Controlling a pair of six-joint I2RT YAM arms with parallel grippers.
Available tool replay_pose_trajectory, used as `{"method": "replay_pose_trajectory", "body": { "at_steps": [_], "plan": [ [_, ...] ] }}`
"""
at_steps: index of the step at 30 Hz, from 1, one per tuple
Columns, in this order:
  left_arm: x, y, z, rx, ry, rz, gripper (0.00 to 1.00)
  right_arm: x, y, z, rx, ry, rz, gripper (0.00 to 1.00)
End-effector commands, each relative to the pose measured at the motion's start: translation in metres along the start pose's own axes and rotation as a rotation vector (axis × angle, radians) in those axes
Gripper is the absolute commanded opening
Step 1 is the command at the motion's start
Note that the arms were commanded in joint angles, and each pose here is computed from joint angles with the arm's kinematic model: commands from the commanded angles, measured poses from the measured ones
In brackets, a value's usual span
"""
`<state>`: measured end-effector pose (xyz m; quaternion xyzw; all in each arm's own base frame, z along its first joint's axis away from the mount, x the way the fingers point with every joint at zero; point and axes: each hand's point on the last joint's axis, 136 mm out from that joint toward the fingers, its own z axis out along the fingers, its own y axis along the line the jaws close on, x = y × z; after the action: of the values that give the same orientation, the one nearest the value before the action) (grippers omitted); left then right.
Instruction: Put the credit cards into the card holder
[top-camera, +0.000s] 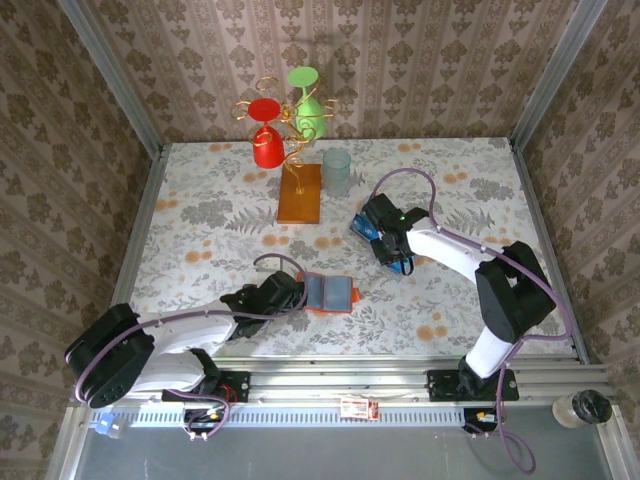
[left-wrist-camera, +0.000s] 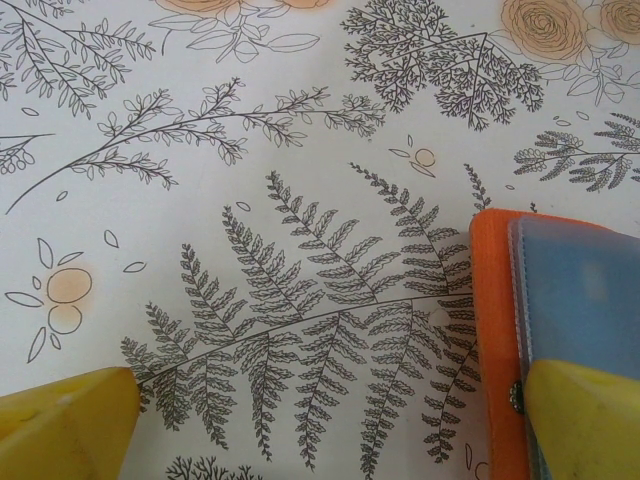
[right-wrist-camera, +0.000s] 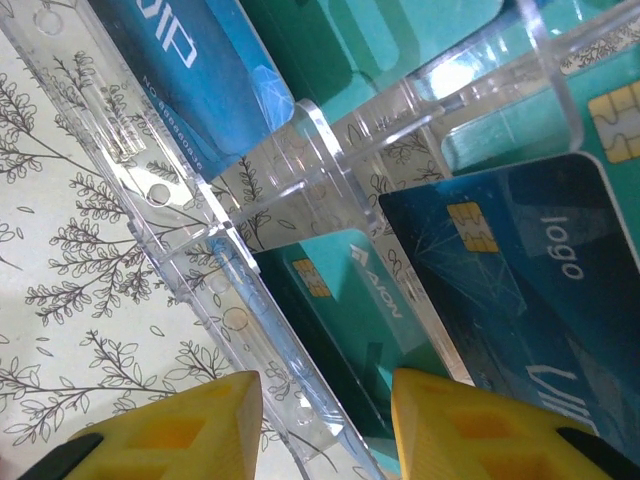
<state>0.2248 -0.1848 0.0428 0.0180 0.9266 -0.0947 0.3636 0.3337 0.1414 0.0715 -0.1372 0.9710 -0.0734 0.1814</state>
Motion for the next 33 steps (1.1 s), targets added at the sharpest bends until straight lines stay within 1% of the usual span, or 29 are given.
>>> {"method": "replay_pose_trajectory", "body": {
  "at_steps": [1, 7, 10, 16, 19, 23, 28, 31, 33],
  "plan": [
    [0.0, 0.008, -0.002, -0.028, -0.005, -0.007, 1.0, 0.0, -0.003, 0.006, 0.028, 0.022, -0.022, 0.38],
    [0.0, 0.008, -0.001, -0.029, -0.007, -0.005, 1.0, 0.004, 0.006, 0.013, -0.007, 0.048, -0.034, 0.31],
    [0.0, 0.008, -0.001, -0.03, -0.006, -0.005, 1.0, 0.005, 0.006, 0.014, -0.011, 0.052, -0.034, 0.24],
    [0.0, 0.009, -0.001, -0.03, -0.005, -0.005, 1.0, 0.001, 0.006, 0.01, -0.014, 0.036, -0.047, 0.16],
    [0.001, 0.009, -0.001, -0.031, -0.004, -0.003, 1.0, -0.002, 0.009, 0.007, -0.036, 0.021, -0.063, 0.13],
    [0.002, 0.01, -0.001, -0.03, -0.002, -0.008, 1.0, -0.007, 0.013, 0.001, -0.073, -0.007, -0.088, 0.05],
    [0.002, 0.01, -0.001, -0.03, -0.002, -0.008, 1.0, -0.013, 0.019, -0.013, -0.121, -0.048, -0.102, 0.03],
    [0.002, 0.009, -0.002, -0.026, -0.004, -0.009, 1.0, -0.017, 0.02, -0.023, -0.141, -0.073, -0.107, 0.0],
    [0.001, 0.01, -0.002, -0.027, -0.007, -0.01, 1.0, -0.019, 0.021, -0.031, -0.156, -0.087, -0.106, 0.0]
  ]
}}
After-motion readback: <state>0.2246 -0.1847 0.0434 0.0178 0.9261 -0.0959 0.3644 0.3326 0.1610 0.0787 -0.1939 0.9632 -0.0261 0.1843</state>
